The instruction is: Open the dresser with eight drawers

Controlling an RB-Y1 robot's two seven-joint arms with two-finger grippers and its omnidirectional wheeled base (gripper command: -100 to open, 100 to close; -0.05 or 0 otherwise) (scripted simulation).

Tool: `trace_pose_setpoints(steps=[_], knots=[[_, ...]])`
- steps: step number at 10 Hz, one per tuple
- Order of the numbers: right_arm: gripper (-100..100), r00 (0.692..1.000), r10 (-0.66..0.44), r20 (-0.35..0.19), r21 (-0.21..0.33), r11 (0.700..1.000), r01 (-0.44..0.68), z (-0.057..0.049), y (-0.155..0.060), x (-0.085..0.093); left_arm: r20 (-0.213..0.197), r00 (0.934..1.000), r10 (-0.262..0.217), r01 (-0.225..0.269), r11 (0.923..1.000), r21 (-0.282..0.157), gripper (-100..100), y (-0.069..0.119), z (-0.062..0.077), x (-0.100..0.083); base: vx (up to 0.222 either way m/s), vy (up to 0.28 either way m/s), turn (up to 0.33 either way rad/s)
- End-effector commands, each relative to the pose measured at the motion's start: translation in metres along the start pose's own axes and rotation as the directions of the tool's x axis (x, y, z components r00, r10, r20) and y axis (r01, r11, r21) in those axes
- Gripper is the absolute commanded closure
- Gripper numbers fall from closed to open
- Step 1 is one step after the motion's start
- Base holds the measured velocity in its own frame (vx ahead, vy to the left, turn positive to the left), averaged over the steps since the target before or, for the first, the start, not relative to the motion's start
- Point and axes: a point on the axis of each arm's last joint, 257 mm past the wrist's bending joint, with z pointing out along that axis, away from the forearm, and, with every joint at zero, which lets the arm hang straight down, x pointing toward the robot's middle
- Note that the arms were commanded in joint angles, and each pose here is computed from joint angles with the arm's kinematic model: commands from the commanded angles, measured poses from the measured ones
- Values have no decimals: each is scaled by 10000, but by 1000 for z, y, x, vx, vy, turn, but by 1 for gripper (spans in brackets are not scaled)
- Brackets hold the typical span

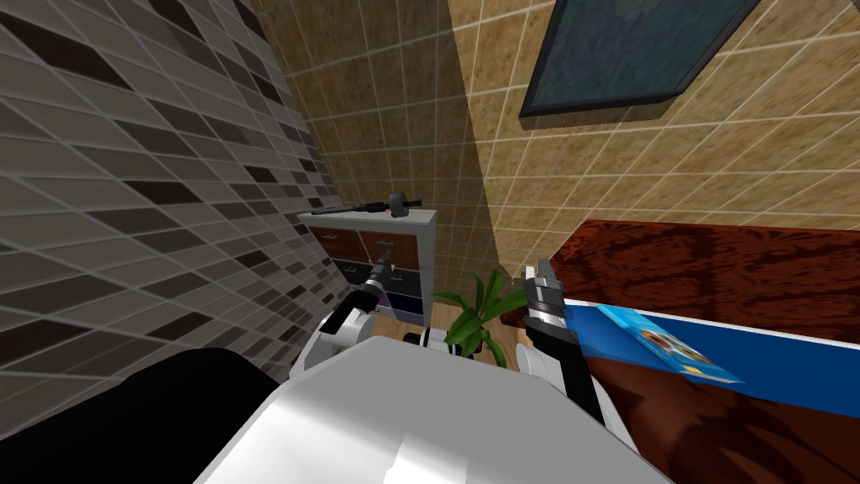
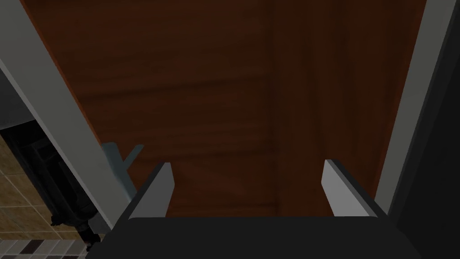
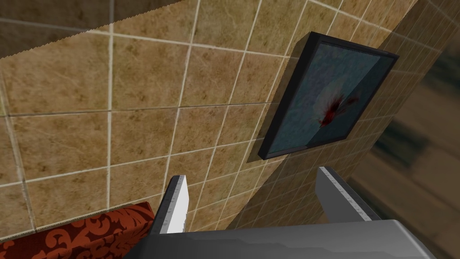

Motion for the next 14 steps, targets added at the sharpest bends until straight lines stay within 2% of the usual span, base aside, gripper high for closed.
trace_pose_setpoints(steps=[1, 3, 6, 8, 9, 12, 13, 14], knots=[[0, 10000, 0, 0, 0, 10000, 0, 0, 0, 0, -110, 9999, 98, -97, 9999, 42, -100, -4, 10, 1, -11, -21, 27], [0, 10000, 0, 0, 0, 10000, 0, 0, 0, 0, -188, 9997, 160, -156, 9996, 245, -100, -19, 17, 3, -9, -21, 32], [0, 10000, 0, 0, 0, 10000, 0, 0, 0, 0, -190, 9998, 77, -79, 9999, -111, -100, -11, 25, 2, -14, -25, 42], [0, 10000, 0, 0, 0, 10000, 0, 0, 0, 0, -159, 9999, -60, 57, 9998, -182, -100, -15, 28, 2, -10, -14, 31], [0, 10000, 0, 0, 0, 10000, 0, 0, 0, 0, -136, 9998, -157, 156, 9998, -85, -100, -23, 29, 3, -12, -15, 28], [0, 10000, 0, 0, 0, 10000, 0, 0, 0, 0, -37, 9988, -494, 496, 9972, 562, -100, -59, 23, 3, -12, -20, 12], [0, 10000, -1, 0, 0, 10000, 1, 0, 0, 0, -37, 9988, -493, 495, 9971, 574, -100, -59, 22, 3, 0, 0, 0], [0, 10000, 0, 0, 0, 10000, 0, 0, 0, 0, -1, 9982, -604, 602, 9948, 819, -100, -72, 19, 3, 0, 0, 0]])
